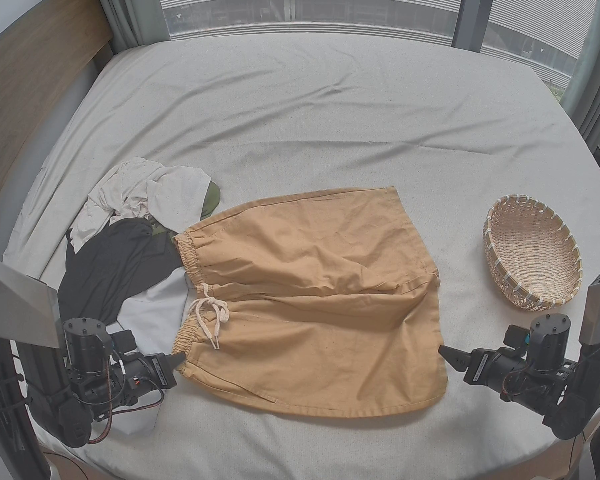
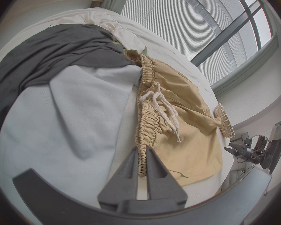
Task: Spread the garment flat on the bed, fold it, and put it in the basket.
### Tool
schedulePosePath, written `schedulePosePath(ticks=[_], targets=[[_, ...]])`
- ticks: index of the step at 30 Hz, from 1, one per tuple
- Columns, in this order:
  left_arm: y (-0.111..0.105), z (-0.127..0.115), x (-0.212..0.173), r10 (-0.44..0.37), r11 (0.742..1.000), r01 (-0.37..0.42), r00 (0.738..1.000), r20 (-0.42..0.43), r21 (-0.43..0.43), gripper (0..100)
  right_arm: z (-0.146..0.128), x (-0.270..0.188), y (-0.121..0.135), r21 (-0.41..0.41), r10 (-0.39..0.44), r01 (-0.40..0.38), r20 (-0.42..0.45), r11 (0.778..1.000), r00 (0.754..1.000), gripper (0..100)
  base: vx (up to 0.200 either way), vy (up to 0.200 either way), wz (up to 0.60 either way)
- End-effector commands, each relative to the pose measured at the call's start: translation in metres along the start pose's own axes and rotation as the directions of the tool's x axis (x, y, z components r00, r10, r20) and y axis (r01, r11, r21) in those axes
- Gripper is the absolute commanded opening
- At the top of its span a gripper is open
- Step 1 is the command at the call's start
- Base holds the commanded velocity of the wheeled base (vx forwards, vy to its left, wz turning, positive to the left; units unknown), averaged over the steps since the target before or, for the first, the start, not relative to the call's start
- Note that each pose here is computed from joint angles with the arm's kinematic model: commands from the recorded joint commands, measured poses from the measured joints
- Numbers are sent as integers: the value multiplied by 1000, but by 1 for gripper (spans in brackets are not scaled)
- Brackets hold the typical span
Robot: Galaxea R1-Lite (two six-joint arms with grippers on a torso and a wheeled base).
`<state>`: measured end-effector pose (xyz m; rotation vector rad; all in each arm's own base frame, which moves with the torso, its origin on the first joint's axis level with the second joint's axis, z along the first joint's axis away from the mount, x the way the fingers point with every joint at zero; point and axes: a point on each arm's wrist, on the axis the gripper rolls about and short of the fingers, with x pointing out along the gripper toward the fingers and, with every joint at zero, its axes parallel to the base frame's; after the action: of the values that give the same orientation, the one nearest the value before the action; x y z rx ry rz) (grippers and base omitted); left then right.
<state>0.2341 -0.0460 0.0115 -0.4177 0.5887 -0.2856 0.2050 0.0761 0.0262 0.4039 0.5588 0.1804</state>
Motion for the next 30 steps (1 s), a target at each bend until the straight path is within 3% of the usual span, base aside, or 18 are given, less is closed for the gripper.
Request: schedulePosePath(ticks=[1, 13, 25, 26, 30], targets=[[3, 2, -5, 15, 1000, -15, 1000, 11, -7, 0, -15, 3, 0, 6, -10, 10, -75, 1000, 997, 100, 0, 0, 0], [3, 3, -5, 17, 1000, -17, 1000, 17, -6, 0, -36, 8, 12, 70, 7, 5, -158, 998, 987, 100, 0, 0, 0], [2, 5, -5, 12, 1000, -12, 1000, 29, -3, 0, -55, 14, 10, 29, -64, 72, -224, 997, 973, 100, 0, 0, 0], [2, 5, -5, 12, 1000, -12, 1000, 28, -3, 0, -56, 13, 11, 26, -62, 69, -226, 997, 972, 0, 0, 0, 0], [2, 5, -5, 12, 1000, -12, 1000, 28, -3, 0, -56, 14, 11, 24, -61, 68, -229, 997, 972, 0, 0, 0, 0]])
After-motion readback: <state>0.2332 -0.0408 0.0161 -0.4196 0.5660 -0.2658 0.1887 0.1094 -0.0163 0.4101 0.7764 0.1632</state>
